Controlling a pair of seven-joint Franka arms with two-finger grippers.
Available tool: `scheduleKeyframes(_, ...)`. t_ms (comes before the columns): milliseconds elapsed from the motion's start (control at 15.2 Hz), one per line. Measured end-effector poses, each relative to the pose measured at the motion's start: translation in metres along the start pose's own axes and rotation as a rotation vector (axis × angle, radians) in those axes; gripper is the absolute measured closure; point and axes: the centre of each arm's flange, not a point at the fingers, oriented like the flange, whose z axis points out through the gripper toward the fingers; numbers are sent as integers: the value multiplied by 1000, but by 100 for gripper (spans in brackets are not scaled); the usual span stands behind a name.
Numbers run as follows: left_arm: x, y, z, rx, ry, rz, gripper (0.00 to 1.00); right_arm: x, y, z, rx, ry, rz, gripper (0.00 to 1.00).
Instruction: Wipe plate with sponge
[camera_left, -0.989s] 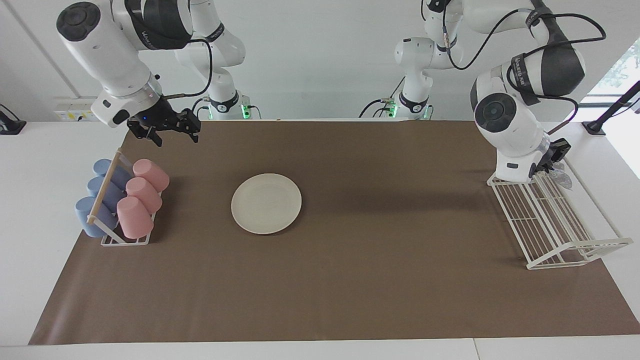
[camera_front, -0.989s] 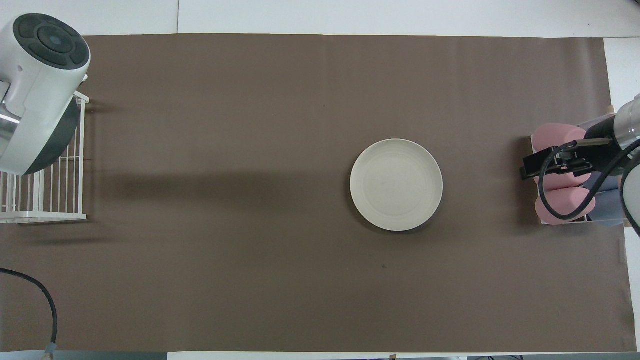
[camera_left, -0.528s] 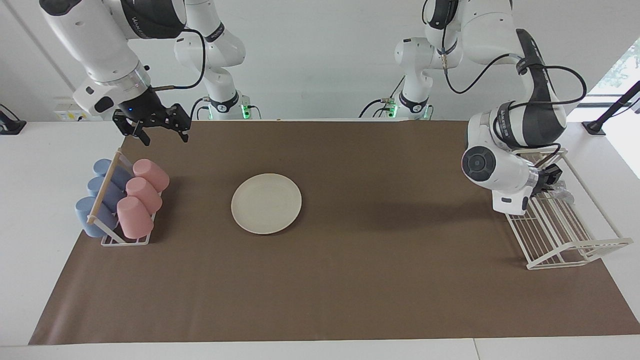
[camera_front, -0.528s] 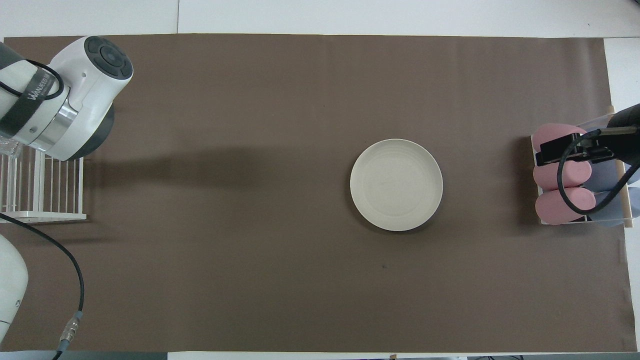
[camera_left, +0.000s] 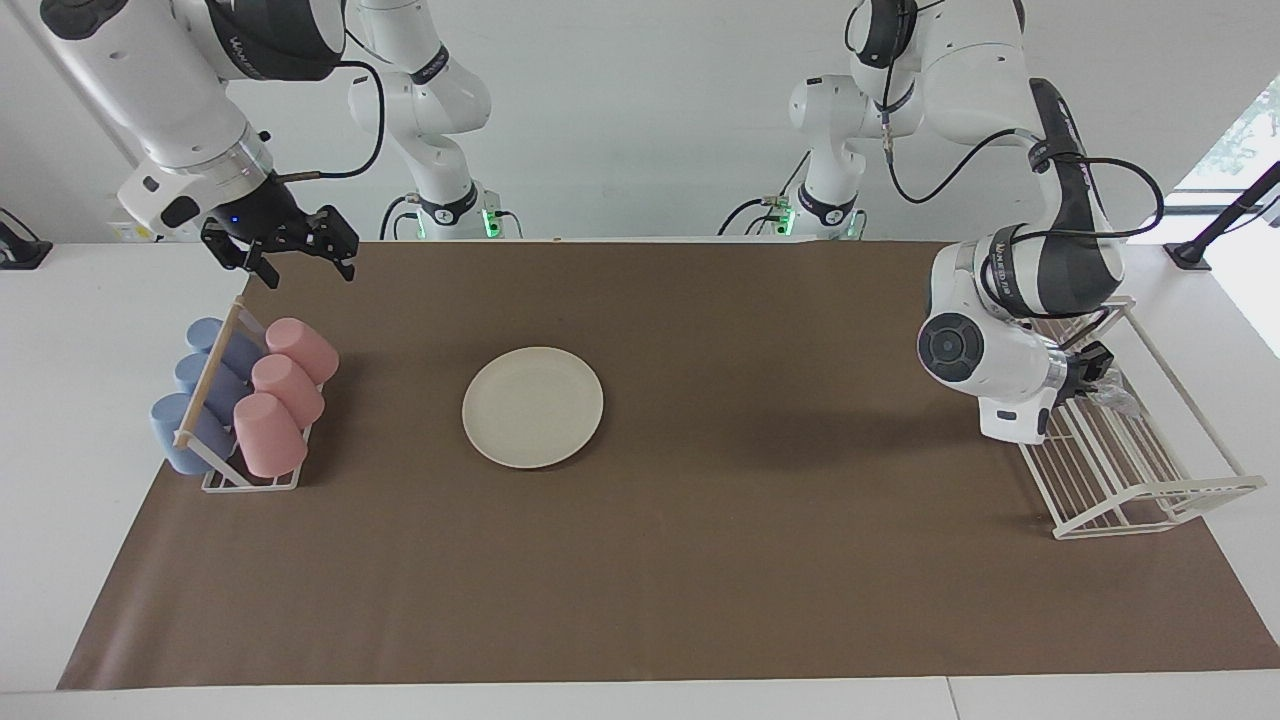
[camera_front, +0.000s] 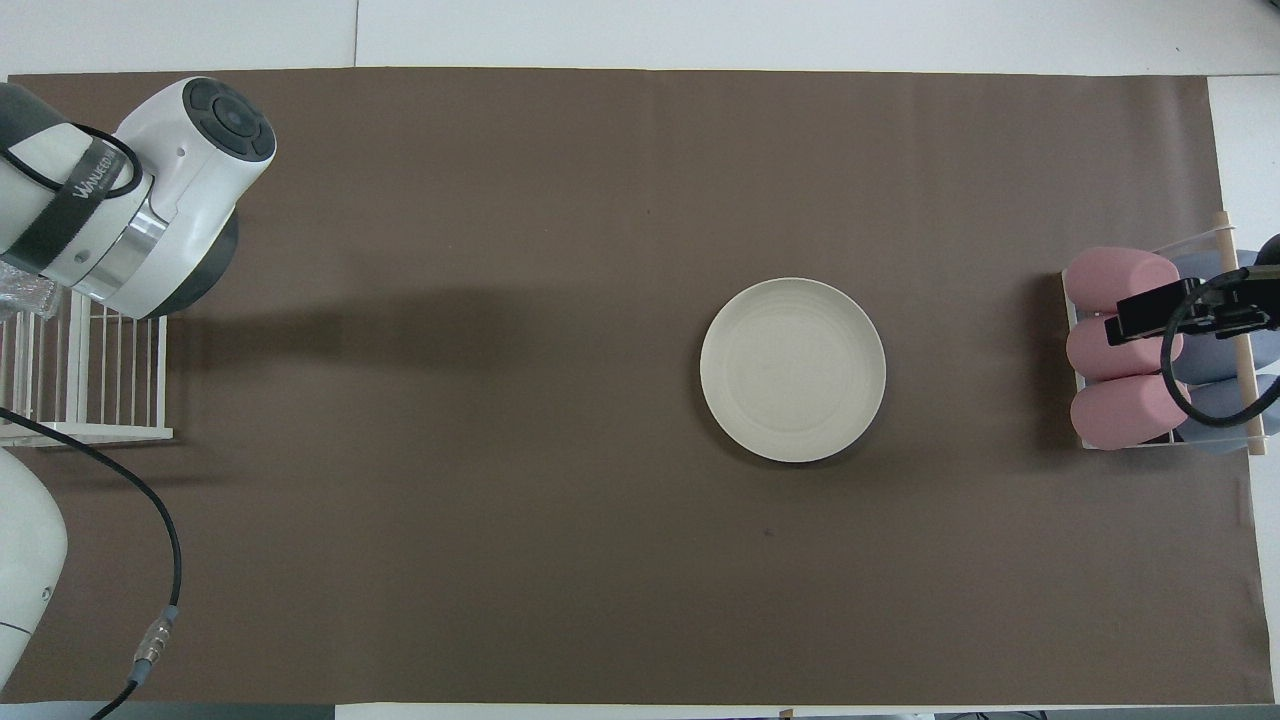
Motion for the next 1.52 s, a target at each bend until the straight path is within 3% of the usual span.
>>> scheduleKeyframes(462,2,4,-3,-41,17,-29,95,-1,6,-1,1,1,84,0)
scheduleKeyframes(660,4,4,-3,-50,26,-36,70,-1,5,0,1,1,87,0)
scheduleKeyframes(1055,5,4,-2,-64,33,-45,4,-1,0,-2,0,5,80,0)
scheduleKeyframes(1319,4,1,-8,-141,1,-71,0,-2,0,-4,1,8,79,0)
scheduleKeyframes(1517,4,-26,-23,-265,-38,-137,0,-2,-1,-5,0,11,77,0)
